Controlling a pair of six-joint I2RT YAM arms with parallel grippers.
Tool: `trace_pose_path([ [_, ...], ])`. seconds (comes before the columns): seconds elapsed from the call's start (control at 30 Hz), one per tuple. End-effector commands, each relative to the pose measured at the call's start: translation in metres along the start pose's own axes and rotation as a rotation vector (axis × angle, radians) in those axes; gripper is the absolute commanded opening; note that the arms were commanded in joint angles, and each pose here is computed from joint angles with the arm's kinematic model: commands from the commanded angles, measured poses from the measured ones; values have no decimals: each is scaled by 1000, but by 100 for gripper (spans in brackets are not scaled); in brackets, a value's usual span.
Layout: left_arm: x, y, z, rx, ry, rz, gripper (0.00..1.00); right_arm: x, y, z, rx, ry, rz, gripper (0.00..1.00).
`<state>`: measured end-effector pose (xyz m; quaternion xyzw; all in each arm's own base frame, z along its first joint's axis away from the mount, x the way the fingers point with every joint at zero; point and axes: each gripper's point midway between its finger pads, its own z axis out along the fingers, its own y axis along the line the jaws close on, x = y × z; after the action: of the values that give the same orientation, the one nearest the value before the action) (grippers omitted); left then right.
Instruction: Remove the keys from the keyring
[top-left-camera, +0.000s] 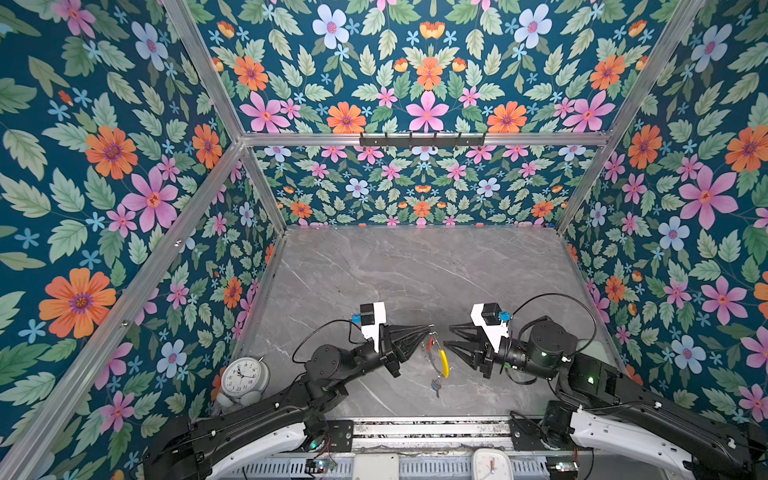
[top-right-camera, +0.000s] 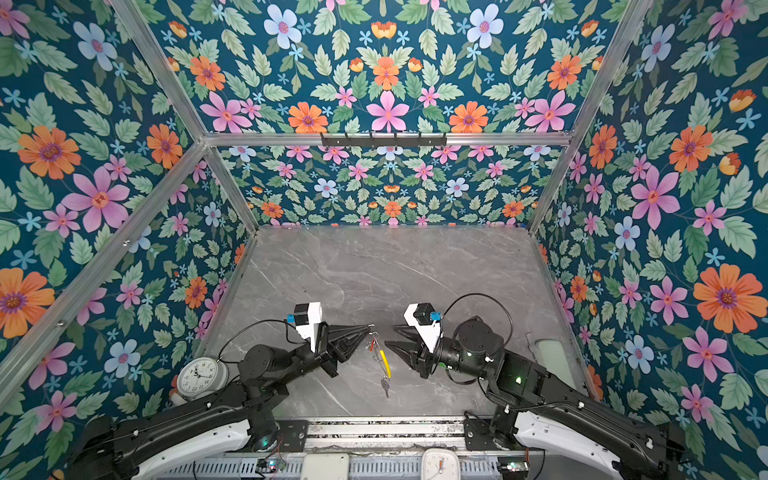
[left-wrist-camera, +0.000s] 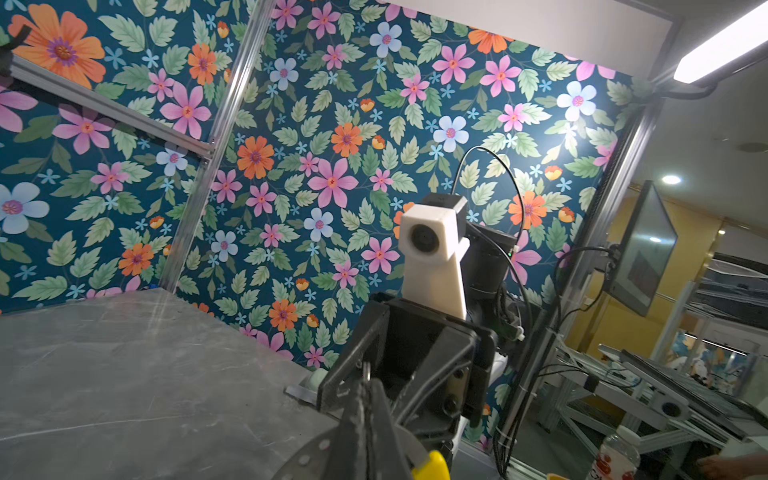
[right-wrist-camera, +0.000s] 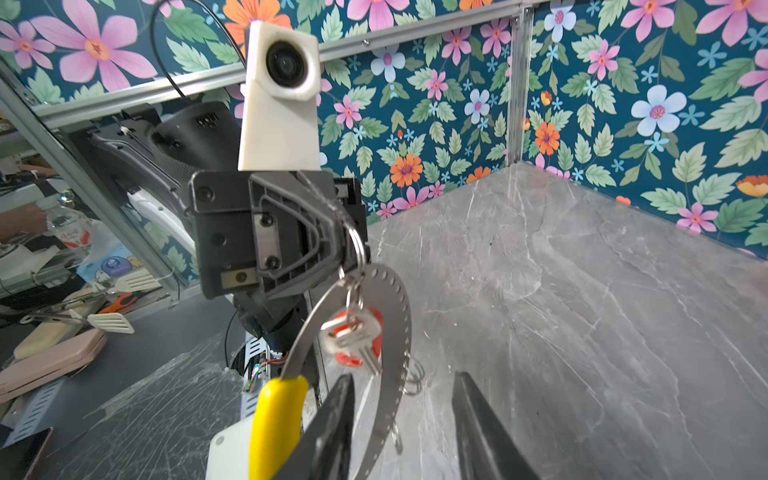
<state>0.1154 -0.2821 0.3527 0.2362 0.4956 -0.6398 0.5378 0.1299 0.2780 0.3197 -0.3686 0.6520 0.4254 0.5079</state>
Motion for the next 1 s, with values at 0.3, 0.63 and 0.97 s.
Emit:
trace_pose_path([
  [0.3, -12, -27, 1, 137, -26, -8, 0, -28, 27, 2, -144, -68, -9, 36],
  [0.63, -11, -28, -2, 140, -22, -10, 0, -54, 37, -14, -181, -152, 4, 33],
  [0.97, -11, -33, -2, 167, -16, -14, 0, -54, 48, -3, -253, -103, 7, 25],
])
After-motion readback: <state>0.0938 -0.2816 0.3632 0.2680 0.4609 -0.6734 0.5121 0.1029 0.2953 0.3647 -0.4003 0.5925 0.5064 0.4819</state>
